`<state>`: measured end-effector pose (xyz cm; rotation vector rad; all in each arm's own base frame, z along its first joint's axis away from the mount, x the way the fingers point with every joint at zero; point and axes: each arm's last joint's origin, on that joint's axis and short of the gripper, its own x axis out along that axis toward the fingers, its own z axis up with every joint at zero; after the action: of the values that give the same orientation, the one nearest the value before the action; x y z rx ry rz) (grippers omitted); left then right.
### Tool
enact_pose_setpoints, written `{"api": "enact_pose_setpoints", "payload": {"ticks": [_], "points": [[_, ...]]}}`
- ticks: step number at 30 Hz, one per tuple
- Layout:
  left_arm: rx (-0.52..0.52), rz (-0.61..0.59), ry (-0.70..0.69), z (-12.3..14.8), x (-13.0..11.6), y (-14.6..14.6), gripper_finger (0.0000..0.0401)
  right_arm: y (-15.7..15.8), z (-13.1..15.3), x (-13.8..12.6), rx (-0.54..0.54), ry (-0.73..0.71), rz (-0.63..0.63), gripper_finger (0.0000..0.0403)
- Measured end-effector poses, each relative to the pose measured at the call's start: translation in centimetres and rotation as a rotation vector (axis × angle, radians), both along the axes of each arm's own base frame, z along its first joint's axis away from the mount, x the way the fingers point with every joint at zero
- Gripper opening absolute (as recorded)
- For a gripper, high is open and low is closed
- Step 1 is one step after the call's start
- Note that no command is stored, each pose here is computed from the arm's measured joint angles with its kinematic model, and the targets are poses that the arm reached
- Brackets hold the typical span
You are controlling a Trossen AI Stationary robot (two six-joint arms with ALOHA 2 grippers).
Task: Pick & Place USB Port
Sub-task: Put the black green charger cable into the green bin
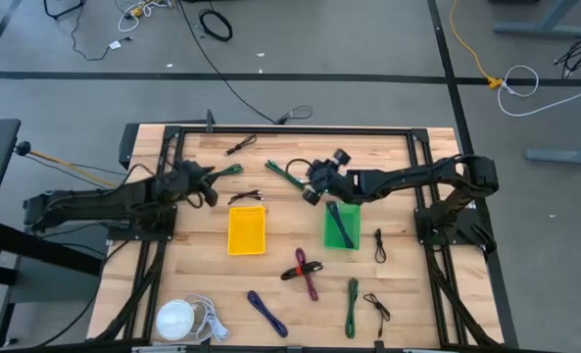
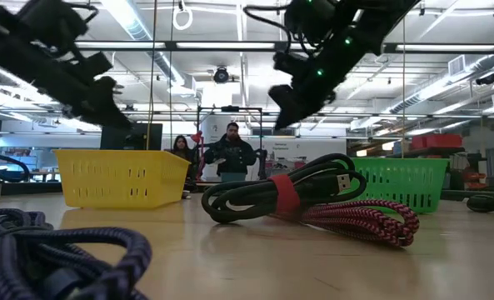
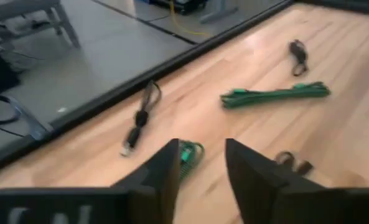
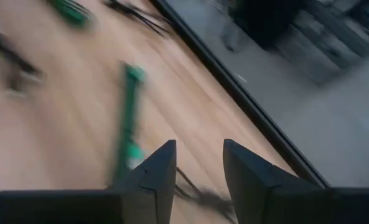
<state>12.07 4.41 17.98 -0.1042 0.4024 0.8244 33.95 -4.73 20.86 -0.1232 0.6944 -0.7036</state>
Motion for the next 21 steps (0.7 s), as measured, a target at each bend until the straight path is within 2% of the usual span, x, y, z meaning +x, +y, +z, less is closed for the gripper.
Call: {"api": "enact_pose_setpoints", "payload": {"ticks": [4,8,11,17,21], "points": [[0.035,0.009,0.153,0.8,1.7,1.2,0.0204,0.0,0.6,0.8,0.016,-0.054,0.157,0.0133],[0.015,0.023,0.313,0.6,3.3,2.8,0.0234,0.1,0.8,1.0,0.011,-0.065,0.214,0.0133],[-0.036,0.064,0.448,-0.4,3.9,4.3,0.0237,0.2,0.8,1.0,0.030,-0.066,0.240,0.0133],[-0.197,0.057,0.546,-2.4,4.9,7.0,0.0228,0.6,0.7,1.1,0.083,-0.077,0.317,0.0133],[-0.265,0.063,0.636,-4.1,5.4,8.1,0.0228,1.1,0.7,1.2,0.084,-0.075,0.343,0.0133]]}}
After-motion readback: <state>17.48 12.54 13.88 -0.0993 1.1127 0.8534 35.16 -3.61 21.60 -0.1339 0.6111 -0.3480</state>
